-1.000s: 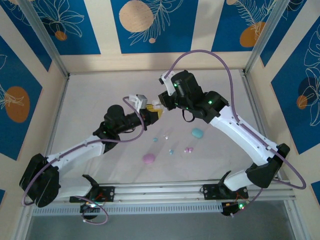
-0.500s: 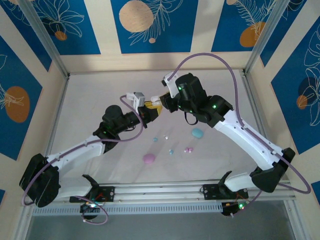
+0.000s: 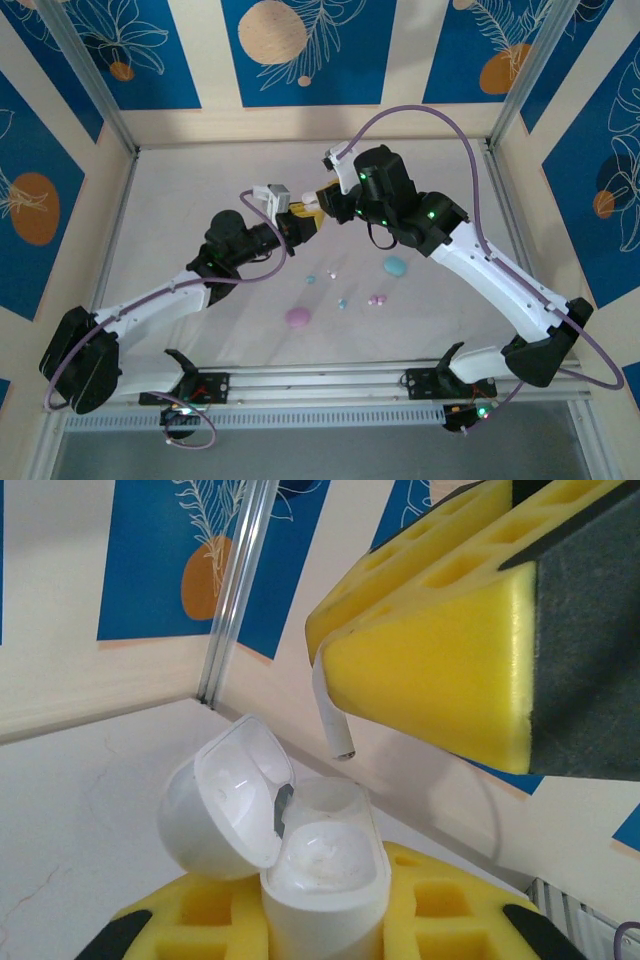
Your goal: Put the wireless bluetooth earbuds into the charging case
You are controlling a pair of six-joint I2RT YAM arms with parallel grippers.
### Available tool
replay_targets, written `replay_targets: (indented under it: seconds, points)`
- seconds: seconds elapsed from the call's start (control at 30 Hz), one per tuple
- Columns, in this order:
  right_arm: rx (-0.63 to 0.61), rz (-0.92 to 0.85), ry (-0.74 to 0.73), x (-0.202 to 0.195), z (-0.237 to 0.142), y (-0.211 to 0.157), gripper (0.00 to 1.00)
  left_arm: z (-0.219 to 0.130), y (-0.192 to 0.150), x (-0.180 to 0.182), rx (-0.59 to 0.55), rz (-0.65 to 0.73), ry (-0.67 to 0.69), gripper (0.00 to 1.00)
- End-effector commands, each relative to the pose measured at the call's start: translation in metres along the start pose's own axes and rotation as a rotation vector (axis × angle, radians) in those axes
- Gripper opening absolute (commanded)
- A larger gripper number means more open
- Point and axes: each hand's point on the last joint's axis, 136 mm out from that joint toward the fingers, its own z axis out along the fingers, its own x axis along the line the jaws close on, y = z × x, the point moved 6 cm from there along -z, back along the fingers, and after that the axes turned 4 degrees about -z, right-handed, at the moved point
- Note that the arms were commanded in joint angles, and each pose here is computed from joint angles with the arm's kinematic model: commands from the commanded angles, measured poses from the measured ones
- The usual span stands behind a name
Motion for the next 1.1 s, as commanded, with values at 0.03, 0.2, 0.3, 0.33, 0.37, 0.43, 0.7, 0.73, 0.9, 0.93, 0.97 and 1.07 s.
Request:
replay_targets:
  seconds: [0.03,0.2,0.3,0.33,0.37,0.43,0.7,0.73,0.9,0.93,0.97,1.07]
  points:
    - [0.009,0.009,0.025,0.004,0.007,-0.003,0.27,0.001,0.023,-0.015,-0.082,0.019,-0.048,0.1]
    - [0.041,0.003,0.019,0.003,0.013,-0.013,0.27,-0.001,0.025,-0.017,-0.096,0.015,-0.055,0.11]
    - [0.058,-0.004,0.035,0.005,0.014,-0.018,0.27,-0.001,0.026,-0.017,-0.106,0.011,-0.056,0.11]
    - [0.063,-0.005,0.038,0.005,0.014,-0.019,0.27,-0.001,0.027,-0.017,-0.109,0.012,-0.058,0.1]
    - [0.071,-0.008,0.041,0.006,0.014,-0.021,0.27,-0.001,0.027,-0.018,-0.111,0.012,-0.06,0.1]
    - [0.079,-0.01,0.055,0.007,0.015,-0.023,0.27,-0.001,0.027,-0.017,-0.115,0.012,-0.056,0.11]
    - [0.123,0.035,0.175,0.014,0.004,-0.026,0.32,-0.003,0.03,-0.018,-0.135,0.048,-0.06,0.1]
    - [0.13,0.048,0.182,0.014,0.004,-0.027,0.32,-0.003,0.031,-0.019,-0.139,0.057,-0.064,0.1]
    - [0.139,0.111,0.218,0.012,0.001,-0.026,0.36,-0.002,0.034,-0.024,-0.141,0.101,-0.095,0.1]
    - [0.137,0.117,0.223,0.011,0.0,-0.025,0.36,-0.002,0.035,-0.025,-0.142,0.108,-0.098,0.1]
    - [0.131,0.123,0.232,0.011,-0.002,-0.023,0.38,-0.002,0.035,-0.025,-0.143,0.115,-0.103,0.1]
    - [0.12,0.146,0.27,0.012,-0.007,-0.018,0.42,-0.002,0.036,-0.027,-0.139,0.132,-0.115,0.1]
